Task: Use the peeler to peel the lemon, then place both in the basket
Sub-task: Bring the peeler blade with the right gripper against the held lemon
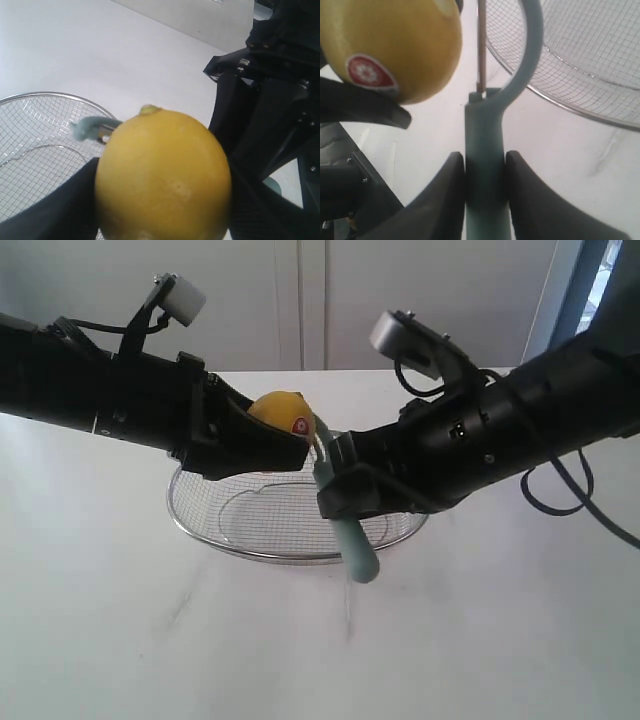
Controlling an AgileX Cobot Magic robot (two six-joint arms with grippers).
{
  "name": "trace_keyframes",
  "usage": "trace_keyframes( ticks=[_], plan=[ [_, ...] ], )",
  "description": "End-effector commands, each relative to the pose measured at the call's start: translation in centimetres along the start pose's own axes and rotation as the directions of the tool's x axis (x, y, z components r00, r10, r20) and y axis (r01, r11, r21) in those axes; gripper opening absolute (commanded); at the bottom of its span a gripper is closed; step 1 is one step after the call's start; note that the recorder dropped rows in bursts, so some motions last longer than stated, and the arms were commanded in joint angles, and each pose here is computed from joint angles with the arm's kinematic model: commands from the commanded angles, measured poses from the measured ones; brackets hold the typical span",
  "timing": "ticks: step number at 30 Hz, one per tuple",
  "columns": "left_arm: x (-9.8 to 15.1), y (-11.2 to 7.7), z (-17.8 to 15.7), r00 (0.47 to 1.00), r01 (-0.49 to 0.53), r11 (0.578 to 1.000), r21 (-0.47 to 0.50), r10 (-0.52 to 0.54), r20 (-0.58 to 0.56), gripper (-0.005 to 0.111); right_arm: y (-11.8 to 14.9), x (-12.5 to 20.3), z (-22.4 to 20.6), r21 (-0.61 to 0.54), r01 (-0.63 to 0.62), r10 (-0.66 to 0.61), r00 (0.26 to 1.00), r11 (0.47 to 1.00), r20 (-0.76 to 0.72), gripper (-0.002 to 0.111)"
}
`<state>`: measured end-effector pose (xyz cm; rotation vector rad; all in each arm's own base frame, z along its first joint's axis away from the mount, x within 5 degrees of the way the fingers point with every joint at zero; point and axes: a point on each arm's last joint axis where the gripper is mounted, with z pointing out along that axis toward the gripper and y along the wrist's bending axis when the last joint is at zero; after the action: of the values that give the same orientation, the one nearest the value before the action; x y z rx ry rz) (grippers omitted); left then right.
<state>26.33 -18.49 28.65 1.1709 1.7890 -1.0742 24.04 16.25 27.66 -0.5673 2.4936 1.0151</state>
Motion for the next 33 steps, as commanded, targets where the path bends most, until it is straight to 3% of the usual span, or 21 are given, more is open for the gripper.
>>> trace_keyframes(
  ticks=[1,14,24,33],
  plan=[
    [0.0,-0.4,0.1,1.0,0.009,1.0,0.026,-0.009,0.014,0.0,0.6,-0.3,-1.2,0.015,0.027,-0.028,0.997,1.0,0.068,0.0],
    [0.0,-0.4,0.1,1.0,0.009,1.0,0.026,-0.009,0.014,0.0,2.2,-0.1,-3.6,0.018,0.073,-0.074,0.987,0.997,0.143,0.0],
    [0.0,-0.4,0.1,1.0,0.009,1.0,0.026,-0.009,0.014,0.0,1.0,-0.2,-3.3,0.126,0.058,-0.074,0.99,0.99,0.123,0.0],
    [0.0,-0.4,0.1,1.0,0.009,1.0,0.024,-0.009,0.014,0.0,-0.3,0.0,-1.3,0.118,0.0,-0.004,0.999,0.993,0.038,0.0]
  ],
)
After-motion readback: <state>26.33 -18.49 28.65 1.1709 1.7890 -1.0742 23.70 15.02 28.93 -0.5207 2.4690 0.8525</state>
